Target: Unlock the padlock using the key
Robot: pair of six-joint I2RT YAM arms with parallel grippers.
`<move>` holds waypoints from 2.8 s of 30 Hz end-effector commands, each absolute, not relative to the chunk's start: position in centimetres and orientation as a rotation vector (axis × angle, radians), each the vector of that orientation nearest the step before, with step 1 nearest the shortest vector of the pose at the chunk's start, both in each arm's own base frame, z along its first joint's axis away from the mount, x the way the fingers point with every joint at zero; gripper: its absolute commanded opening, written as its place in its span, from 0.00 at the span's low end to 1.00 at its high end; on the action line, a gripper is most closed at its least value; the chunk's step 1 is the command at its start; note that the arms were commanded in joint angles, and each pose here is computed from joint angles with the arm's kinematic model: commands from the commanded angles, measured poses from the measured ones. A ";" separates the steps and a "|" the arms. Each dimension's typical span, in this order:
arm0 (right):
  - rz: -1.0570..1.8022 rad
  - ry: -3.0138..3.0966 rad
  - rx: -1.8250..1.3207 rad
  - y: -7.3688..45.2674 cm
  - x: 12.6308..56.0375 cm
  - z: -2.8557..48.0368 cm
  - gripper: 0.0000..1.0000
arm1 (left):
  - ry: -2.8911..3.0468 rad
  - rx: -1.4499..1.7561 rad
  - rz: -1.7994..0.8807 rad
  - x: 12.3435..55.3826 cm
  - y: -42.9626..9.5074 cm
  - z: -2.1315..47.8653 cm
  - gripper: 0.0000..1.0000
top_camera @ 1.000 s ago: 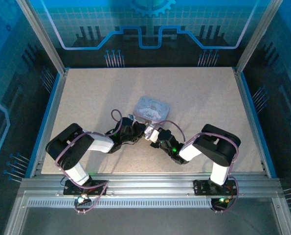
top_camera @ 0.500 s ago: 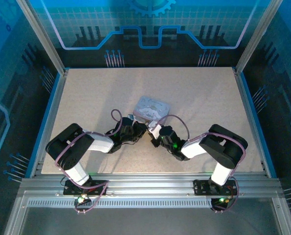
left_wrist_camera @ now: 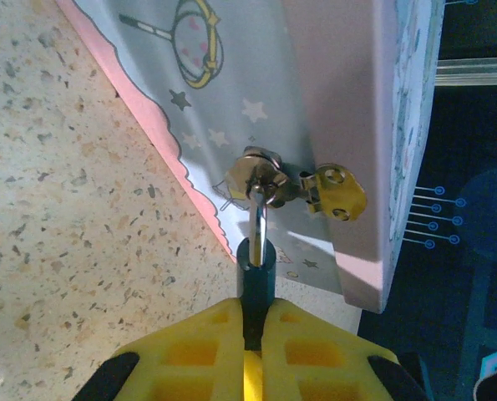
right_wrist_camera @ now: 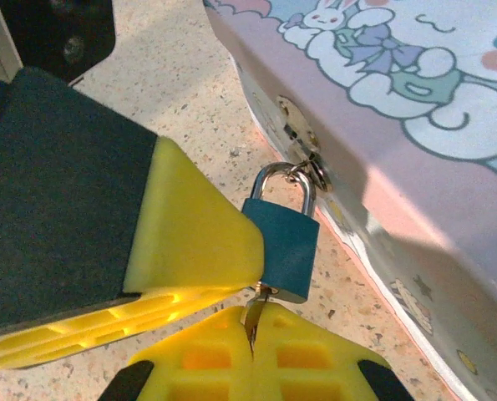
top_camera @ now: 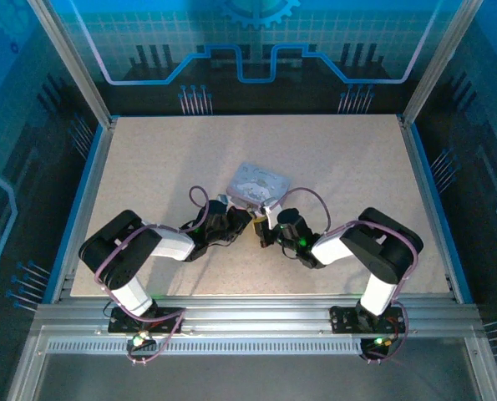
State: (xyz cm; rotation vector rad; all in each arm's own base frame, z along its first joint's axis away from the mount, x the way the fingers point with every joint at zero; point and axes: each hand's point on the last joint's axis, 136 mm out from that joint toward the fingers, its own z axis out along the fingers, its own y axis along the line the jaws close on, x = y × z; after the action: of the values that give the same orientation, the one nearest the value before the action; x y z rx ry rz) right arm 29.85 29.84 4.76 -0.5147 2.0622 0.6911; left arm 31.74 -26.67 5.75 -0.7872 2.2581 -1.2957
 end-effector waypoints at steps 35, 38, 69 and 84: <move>0.881 2.153 -0.281 29.3 29.7 4.1 0.00 | 2.302 -0.756 -1.202 30.8 -24.3 6.3 0.56; 0.892 2.154 -0.276 29.3 29.6 4.1 0.00 | 2.293 -0.754 -1.181 30.8 -23.6 6.8 0.58; 1.155 2.305 0.136 28.0 27.7 1.5 0.03 | 2.302 -0.700 -0.953 30.7 -17.7 10.2 0.70; 1.074 2.339 0.121 26.7 27.6 0.9 0.29 | 2.304 -0.682 -0.891 31.8 -15.3 11.7 0.76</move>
State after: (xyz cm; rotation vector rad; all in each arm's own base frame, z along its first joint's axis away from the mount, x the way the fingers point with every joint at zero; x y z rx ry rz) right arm 28.13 28.53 3.16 0.0898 2.2518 1.1768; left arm 31.23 -15.41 10.36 -0.7309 2.3097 -0.8910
